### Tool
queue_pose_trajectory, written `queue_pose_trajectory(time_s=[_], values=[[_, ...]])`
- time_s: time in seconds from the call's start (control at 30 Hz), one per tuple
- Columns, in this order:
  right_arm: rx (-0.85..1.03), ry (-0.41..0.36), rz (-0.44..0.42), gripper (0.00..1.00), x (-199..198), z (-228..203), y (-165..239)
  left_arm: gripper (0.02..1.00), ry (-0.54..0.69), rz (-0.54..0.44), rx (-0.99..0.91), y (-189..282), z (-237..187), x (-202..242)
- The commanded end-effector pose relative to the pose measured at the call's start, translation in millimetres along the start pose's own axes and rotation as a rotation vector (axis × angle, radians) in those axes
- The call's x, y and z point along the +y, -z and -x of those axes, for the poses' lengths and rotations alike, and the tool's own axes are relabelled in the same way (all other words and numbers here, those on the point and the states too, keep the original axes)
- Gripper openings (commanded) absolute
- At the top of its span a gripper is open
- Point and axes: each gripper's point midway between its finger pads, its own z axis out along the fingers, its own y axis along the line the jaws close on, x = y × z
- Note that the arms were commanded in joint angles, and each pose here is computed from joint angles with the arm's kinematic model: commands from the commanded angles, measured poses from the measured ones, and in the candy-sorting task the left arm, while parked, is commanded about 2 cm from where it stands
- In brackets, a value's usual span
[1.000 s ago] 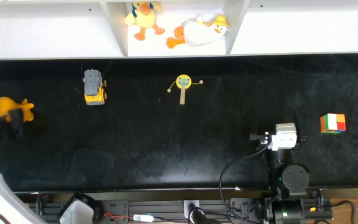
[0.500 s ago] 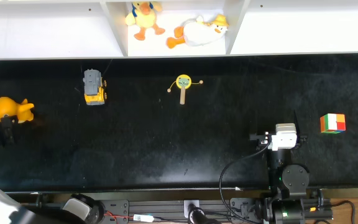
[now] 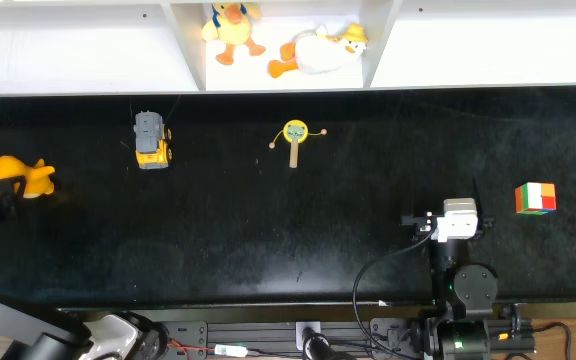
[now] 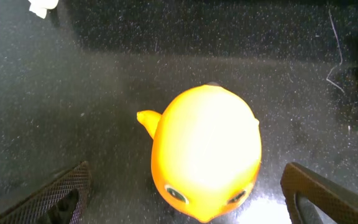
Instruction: Store Toys
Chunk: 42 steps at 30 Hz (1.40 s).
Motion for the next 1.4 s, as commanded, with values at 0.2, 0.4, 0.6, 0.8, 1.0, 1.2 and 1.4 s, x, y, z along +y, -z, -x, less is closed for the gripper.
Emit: queue_pose_trajectory(time_s=[0.2,0.4,0.6,0.8,1.0,1.2,1.4], values=[[0.001,0.004,0.006,0.996,2,-4,0,0.998,-0.042,-0.052,0.028,-22,10,-18],[0.001,0.004,0.006,0.996,2,-4,0,0.958,-0.024,-0.005,0.073,-22,3,-10],[0.001,0.004,0.006,0.996,2,-4,0,0.825,-0.018,0.004,0.099,-22,-2,-10],[0.001,0.004,0.006,0.993,2,-4,0,0.452,-0.016,0.007,0.106,-22,-4,-9],[0.001,0.004,0.006,0.996,2,-4,0,0.251,0.046,0.038,0.069,-5,11,-14],[0.001,0.004,0.006,0.993,2,-4,0,0.176,0.141,0.094,-0.029,28,41,-24],[0.001,0.004,0.006,0.996,2,-4,0,0.176,0.167,0.071,-0.145,51,71,-44]])
